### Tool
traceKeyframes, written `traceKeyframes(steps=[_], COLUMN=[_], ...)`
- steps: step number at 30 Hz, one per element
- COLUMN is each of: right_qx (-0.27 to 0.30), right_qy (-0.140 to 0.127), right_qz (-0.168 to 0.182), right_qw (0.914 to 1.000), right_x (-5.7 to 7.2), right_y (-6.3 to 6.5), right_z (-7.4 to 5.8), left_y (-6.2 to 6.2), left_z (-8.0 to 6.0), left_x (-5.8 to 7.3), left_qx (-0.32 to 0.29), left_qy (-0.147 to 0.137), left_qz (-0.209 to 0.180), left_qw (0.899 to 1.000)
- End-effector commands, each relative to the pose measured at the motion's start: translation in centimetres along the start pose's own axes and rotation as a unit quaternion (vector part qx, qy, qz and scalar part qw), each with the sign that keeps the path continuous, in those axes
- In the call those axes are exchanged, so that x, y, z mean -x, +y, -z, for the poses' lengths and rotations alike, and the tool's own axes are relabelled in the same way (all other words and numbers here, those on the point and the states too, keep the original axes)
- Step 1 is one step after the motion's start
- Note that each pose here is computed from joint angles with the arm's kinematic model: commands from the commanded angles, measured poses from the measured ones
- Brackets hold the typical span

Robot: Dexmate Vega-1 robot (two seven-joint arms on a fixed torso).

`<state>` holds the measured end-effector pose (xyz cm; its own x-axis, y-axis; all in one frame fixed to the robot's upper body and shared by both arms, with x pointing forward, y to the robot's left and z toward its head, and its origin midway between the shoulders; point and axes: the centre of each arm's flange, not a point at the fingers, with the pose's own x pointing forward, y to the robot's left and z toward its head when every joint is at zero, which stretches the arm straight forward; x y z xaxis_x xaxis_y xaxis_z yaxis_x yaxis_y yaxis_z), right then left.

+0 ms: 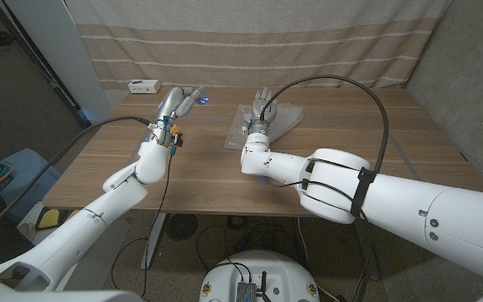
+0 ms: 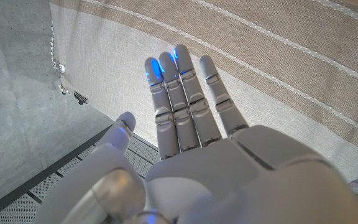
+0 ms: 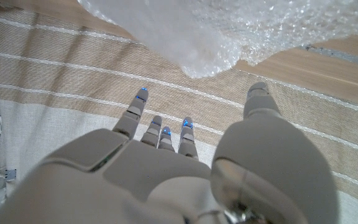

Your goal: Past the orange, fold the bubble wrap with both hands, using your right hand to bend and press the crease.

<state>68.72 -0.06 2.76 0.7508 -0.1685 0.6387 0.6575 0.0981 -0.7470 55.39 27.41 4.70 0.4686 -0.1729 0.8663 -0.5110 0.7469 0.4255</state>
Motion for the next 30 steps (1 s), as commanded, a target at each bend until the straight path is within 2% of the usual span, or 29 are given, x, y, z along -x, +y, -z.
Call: traceKeyframes(steps=[1, 9, 12, 16, 21, 26, 30], right_qx=[0.05, 0.093, 0.102, 0.09, 0.061, 0.028, -0.017], right_qy=[0.035, 0.027, 0.019, 0.015, 0.027, 0.031, 0.031], right_qz=[-0.073, -0.134, -0.136, -0.09, -0.039, 0.026, 0.076], right_qw=[0.9954, 0.9863, 0.9853, 0.9918, 0.997, 0.9988, 0.9965], right_x=[-0.8, -1.4, -1.5, -1.1, -0.9, -0.4, 0.2], right_y=[0.6, 1.2, 1.4, 1.4, 1.1, 0.8, 0.8], right_z=[1.5, 1.9, 1.9, 2.2, 3.1, 4.0, 4.6], left_y=[-0.2, -0.2, -0.3, -0.4, -0.6, -0.8, -1.0], left_z=[0.1, -0.2, -0.2, -0.1, 0.1, 0.0, 0.0], left_x=[-0.6, -0.7, -0.7, -0.8, -0.9, -1.1, -1.1], left_qx=[0.005, 0.004, 0.002, 0.002, 0.004, 0.005, 0.004], left_qy=[-0.009, -0.016, -0.015, -0.015, -0.018, -0.024, -0.022], left_qz=[0.009, 0.012, 0.015, 0.029, 0.048, 0.059, 0.067], left_qw=[1.0, 1.0, 1.0, 0.999, 0.999, 0.998, 0.997])
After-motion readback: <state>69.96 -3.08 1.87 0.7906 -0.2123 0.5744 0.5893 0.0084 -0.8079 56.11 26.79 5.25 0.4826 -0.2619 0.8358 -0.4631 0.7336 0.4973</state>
